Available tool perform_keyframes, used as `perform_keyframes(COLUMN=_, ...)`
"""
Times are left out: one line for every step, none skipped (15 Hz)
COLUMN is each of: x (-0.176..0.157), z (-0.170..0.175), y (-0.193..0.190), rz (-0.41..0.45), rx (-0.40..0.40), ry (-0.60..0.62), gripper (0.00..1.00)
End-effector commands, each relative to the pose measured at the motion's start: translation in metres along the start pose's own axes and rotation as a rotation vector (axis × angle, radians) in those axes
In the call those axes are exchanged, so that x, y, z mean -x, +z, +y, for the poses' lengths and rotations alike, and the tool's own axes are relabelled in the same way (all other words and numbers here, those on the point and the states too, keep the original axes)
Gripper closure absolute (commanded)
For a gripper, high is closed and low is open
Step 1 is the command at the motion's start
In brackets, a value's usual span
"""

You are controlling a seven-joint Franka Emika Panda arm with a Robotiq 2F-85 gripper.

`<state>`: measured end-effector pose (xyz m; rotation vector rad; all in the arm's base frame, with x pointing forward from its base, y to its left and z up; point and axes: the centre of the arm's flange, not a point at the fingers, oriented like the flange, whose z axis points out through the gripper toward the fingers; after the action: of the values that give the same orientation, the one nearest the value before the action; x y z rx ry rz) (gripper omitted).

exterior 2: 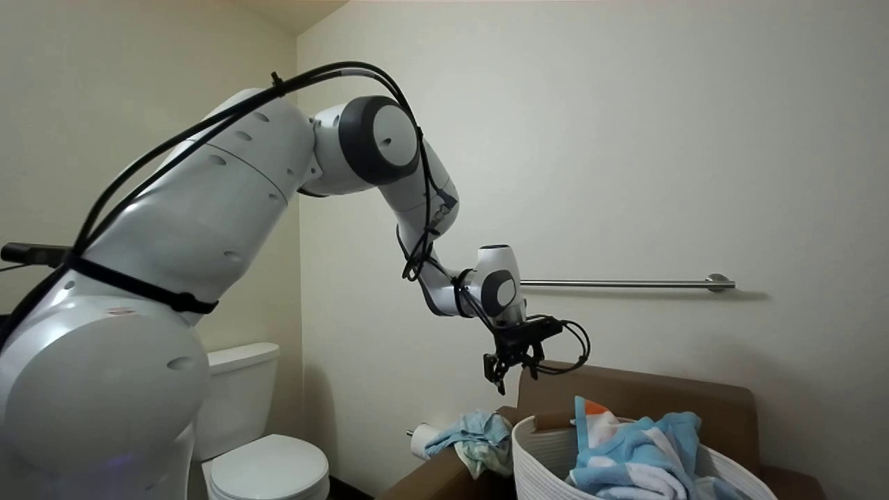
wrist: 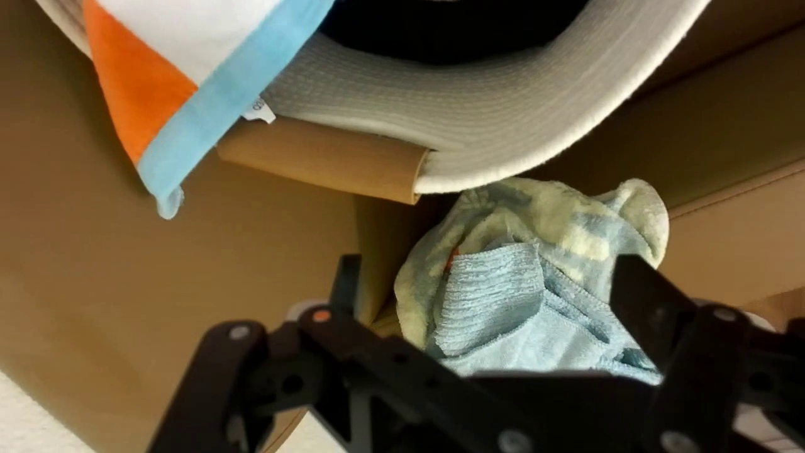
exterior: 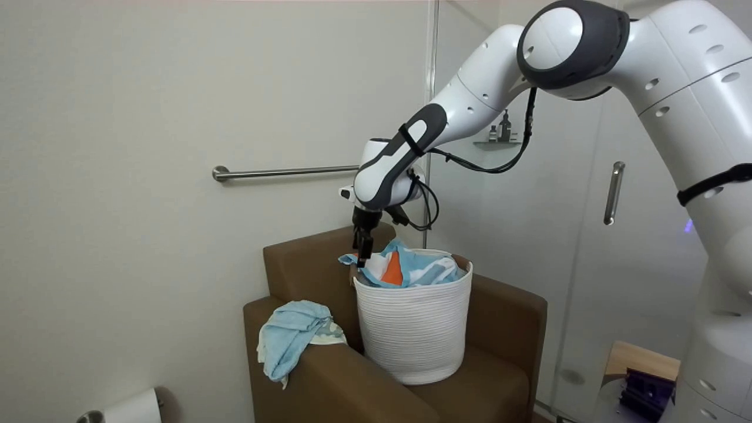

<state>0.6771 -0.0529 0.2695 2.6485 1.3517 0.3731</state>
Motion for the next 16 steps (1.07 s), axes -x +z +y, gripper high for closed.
perform_keyframes(x=-0.017, z=-0.002, y=0.009, rz=-0.026, rx=-0.004, ry=-0.023, gripper=0.0)
perform_keyframes(x=-0.021, z=-0.003, y=0.011, rz=-0.03, rx=-0.006, ry=-0.032, gripper=0.0)
perform_keyframes(x=-0.024, z=-0.005, y=0.015, rz=-0.034, rx=-0.008, ry=-0.043, gripper=0.0)
perform_keyframes(x=-0.028, z=-0.005, y=0.018, rz=-0.036, rx=-0.012, ry=-0.052, gripper=0.0)
perform_keyframes(x=-0.033, z=-0.006, y=0.023, rz=-0.038, rx=-0.016, ry=-0.06, gripper=0.0)
perform_keyframes(x=-0.037, z=-0.006, y=0.026, rz=-0.043, rx=-0.02, ry=-0.069, gripper=0.0)
perform_keyframes(x=-0.042, z=-0.006, y=0.031, rz=-0.046, rx=-0.022, ry=-0.075, gripper=0.0)
perform_keyframes(x=-0.046, z=-0.006, y=0.034, rz=-0.051, rx=-0.024, ry=-0.08, gripper=0.0)
perform_keyframes(x=-0.051, z=-0.006, y=0.038, rz=-0.055, rx=-0.028, ry=-0.089, gripper=0.0)
perform_keyframes(x=-0.055, z=-0.007, y=0.041, rz=-0.06, rx=-0.029, ry=-0.096, gripper=0.0)
perform_keyframes(x=-0.06, z=-0.007, y=0.045, rz=-0.065, rx=-0.028, ry=-0.106, gripper=0.0)
perform_keyframes(x=-0.064, z=-0.008, y=0.049, rz=-0.069, rx=-0.028, ry=-0.116, gripper=0.0)
perform_keyframes(x=-0.069, z=-0.01, y=0.052, rz=-0.073, rx=-0.031, ry=-0.123, gripper=0.0)
perform_keyframes(x=-0.073, z=-0.011, y=0.054, rz=-0.076, rx=-0.032, ry=-0.131, gripper=0.0)
perform_keyframes(x=-0.078, z=-0.013, y=0.056, rz=-0.076, rx=-0.034, ry=-0.139, gripper=0.0)
perform_keyframes(x=-0.083, z=-0.017, y=0.057, rz=-0.076, rx=-0.036, ry=-0.148, gripper=0.0)
